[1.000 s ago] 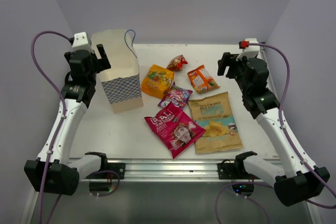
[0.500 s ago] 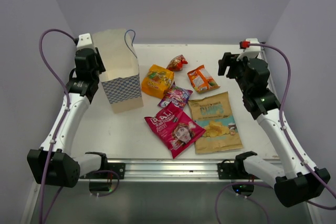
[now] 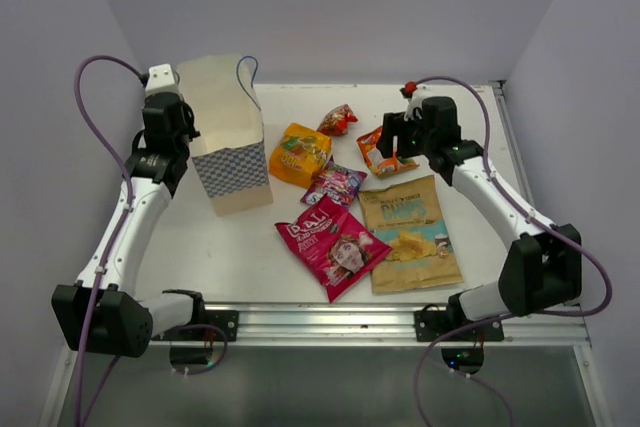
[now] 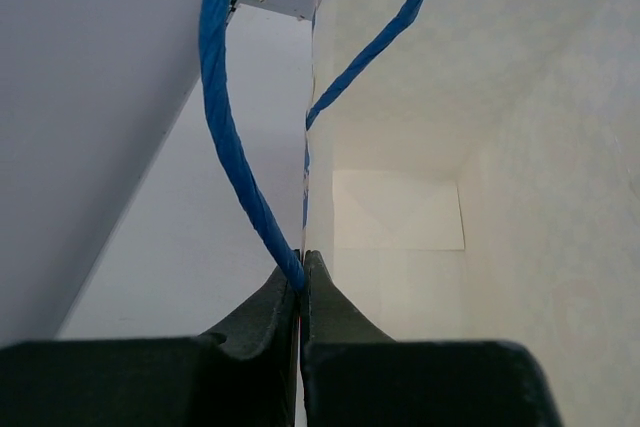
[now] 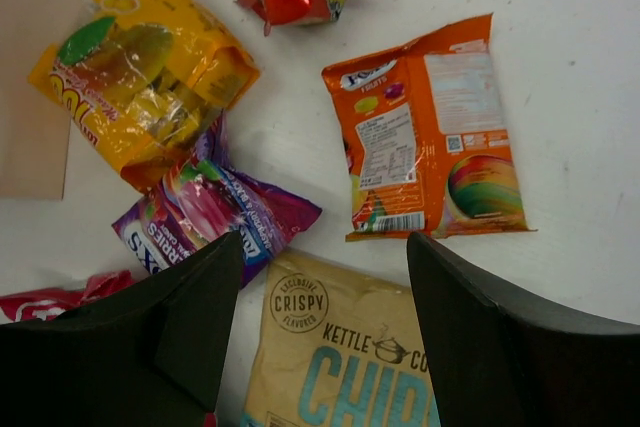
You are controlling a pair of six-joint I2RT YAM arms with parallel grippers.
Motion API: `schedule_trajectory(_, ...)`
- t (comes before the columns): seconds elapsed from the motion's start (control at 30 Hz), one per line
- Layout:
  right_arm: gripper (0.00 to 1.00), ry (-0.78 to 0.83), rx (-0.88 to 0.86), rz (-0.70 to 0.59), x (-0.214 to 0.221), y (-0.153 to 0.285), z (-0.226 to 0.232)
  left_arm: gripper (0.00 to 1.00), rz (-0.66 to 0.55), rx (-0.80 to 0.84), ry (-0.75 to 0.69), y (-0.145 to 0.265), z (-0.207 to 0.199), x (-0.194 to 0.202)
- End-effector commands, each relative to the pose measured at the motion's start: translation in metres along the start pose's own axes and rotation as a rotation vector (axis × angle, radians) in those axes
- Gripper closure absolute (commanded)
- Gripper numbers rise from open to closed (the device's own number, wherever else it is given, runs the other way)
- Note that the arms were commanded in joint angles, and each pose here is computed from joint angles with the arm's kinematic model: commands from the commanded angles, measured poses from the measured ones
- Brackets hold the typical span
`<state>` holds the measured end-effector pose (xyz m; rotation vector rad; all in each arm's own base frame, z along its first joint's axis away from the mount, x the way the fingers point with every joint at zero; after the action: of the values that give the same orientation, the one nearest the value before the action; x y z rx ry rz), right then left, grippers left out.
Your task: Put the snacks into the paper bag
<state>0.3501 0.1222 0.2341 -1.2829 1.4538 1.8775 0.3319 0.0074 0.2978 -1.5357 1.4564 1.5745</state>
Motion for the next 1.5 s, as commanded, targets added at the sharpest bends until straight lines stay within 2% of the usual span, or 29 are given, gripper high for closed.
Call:
schedule_trajectory(0.0,0.3,-0.021,-0.113,-0.01,-0.013,0.001,0.015,1.0,-0.042,0.001,-0.003,0.004,0.002,-0.012)
schedule_trajectory(0.1,0.3,-0.033,-0.145,0.049,-0.002,-0.011,0.018,1.0,-0.04,0.005,-0.01,0.004,0.002,-0.012)
schedule_trajectory(0.2,0.3,-0.035,-0.106,0.161,0.015,-0.022,0.017,1.0,-0.037,0.007,-0.018,0.004,0.002,-0.012)
schedule_trajectory(0.57,0.26,0.042,0.325,0.532,0.082,-0.028,-0.033,1.0,-0.055,-0.002,-0.037,0.009,0.005,-0.018)
schedule_trajectory(0.67,0.25,0.05,0.375,0.588,0.094,-0.023,-0.038,1.0,-0.056,0.003,-0.038,0.009,0.005,-0.019)
schedule_trajectory(0.9,0.19,0.031,0.496,0.626,0.107,-0.009,-0.061,1.0,-0.06,0.005,-0.035,0.009,0.007,-0.02)
schedule_trajectory(1.17,0.19,-0.11,0.414,0.709,0.132,-0.016,-0.083,1.0,-0.067,0.009,-0.037,0.011,0.008,-0.021)
schedule_trajectory(1.33,0.19,-0.154,0.253,0.796,0.152,-0.032,-0.069,1.0,-0.066,0.011,-0.036,0.011,0.008,-0.021)
schedule_trajectory(1.47,0.22,-0.169,0.183,0.807,0.157,-0.036,-0.062,1.0,-0.06,0.014,-0.034,0.009,0.008,-0.02)
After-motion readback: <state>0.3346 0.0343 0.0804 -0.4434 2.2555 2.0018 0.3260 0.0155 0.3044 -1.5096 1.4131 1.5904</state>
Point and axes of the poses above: each gripper's point midway between its finger pads, its own y axis back along the fingers, its own z axis along the line the jaws close on, x = y × z, the point moved 6 cm from there along y, back along the fingers, and after that the axes turned 11 degrees about y, right-handed, at the moved point
